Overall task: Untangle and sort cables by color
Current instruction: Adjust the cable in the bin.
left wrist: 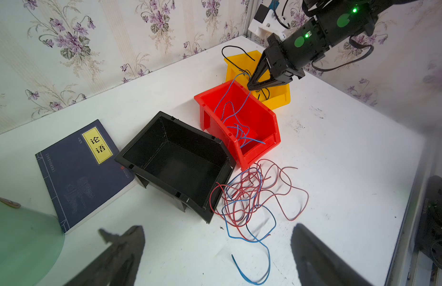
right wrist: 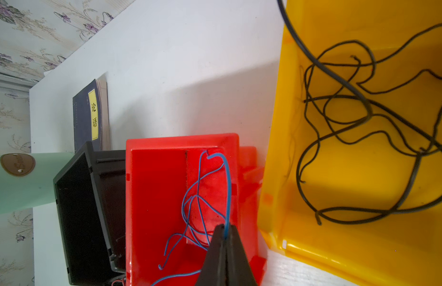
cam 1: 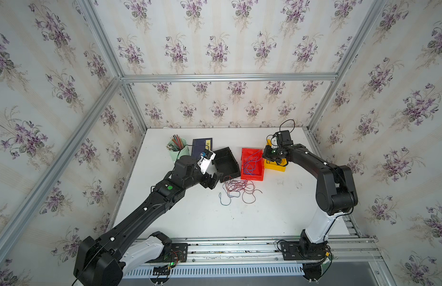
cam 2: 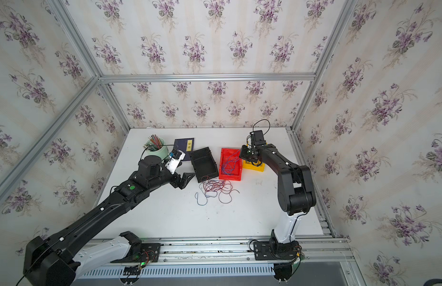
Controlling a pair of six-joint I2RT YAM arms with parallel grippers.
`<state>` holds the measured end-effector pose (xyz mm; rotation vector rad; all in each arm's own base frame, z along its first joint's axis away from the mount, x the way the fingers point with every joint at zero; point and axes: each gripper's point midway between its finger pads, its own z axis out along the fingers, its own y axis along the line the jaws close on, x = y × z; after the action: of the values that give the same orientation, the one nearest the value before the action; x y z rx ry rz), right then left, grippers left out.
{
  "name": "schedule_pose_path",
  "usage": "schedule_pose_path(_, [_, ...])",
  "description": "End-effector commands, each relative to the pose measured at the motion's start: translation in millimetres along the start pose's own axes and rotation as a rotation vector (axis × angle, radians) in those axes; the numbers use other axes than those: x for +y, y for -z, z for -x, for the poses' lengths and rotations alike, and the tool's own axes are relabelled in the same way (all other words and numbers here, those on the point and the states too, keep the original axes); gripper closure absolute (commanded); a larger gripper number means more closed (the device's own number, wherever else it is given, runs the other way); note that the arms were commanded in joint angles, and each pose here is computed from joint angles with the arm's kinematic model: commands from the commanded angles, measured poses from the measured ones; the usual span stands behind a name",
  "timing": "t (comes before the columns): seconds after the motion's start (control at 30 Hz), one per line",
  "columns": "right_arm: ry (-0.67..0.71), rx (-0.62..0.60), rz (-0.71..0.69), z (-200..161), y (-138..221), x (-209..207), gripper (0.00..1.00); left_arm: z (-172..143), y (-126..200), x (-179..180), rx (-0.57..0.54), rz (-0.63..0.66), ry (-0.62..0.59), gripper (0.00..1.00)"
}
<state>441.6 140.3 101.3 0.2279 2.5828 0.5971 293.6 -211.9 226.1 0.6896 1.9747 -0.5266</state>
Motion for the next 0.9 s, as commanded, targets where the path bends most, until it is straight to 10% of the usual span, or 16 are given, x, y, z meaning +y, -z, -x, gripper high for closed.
schedule_pose_path(0.0, [0.056,-0.033,-0.006,6,6,7,1.00,7,0,1,-0.016,0.002,-0.021,0.05])
schedule_pose_path(0.87, [0.343,0.177,-0.135,-58,-55,31,0.98,3,7,1,0.013,0.011,0.000,0.05])
